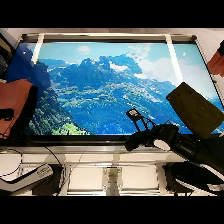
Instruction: Fold the clothes and pants, and hang the long-sleeved shirts on hangers.
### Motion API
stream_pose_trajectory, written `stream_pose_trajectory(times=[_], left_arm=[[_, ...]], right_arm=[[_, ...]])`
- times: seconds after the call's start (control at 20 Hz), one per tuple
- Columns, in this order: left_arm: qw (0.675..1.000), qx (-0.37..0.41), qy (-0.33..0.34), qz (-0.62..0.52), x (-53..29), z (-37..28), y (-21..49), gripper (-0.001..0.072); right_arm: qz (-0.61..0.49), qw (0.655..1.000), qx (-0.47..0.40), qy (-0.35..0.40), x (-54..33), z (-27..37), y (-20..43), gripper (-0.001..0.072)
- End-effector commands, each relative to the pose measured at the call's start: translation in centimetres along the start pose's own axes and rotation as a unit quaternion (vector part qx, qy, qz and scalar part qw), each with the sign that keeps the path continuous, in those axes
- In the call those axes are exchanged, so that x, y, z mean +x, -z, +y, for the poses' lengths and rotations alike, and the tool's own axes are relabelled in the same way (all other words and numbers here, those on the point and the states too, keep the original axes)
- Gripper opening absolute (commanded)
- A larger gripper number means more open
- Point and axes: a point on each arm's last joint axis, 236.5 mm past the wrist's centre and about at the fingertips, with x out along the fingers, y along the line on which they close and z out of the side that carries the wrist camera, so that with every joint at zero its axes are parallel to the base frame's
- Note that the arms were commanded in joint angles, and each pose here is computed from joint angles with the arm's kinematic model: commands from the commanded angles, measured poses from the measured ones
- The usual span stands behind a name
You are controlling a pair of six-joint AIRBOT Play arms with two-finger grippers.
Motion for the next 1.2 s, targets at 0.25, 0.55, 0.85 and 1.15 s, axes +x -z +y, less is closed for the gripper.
stream_pose_trajectory(times=[0.25, 0.55, 0.85, 1.15], left_arm=[[0.998, -0.030, 0.004, 0.048, 4.8, 1.5, 2.4, 0.0538], [0.998, -0.035, -0.032, 0.029, 6.0, 3.3, 1.3, 0.0491], [0.998, -0.025, -0.018, 0.058, 8.8, 2.4, 2.0, 0.0411], [0.998, -0.033, -0.044, -0.005, 4.7, 3.9, -0.7, 0.0024]], right_arm=[[-0.007, 1.000, 0.008, -0.004, 0.0, 0.2, -0.3, 0.0015], [-0.013, 1.000, 0.013, -0.016, -0.5, 0.9, -0.9, 0.0015], [-0.015, 0.999, 0.019, -0.027, -0.8, 1.5, -1.2, 0.0015], [-0.014, 0.999, 0.021, -0.030, -0.8, 1.7, -1.1, 0.0015]])
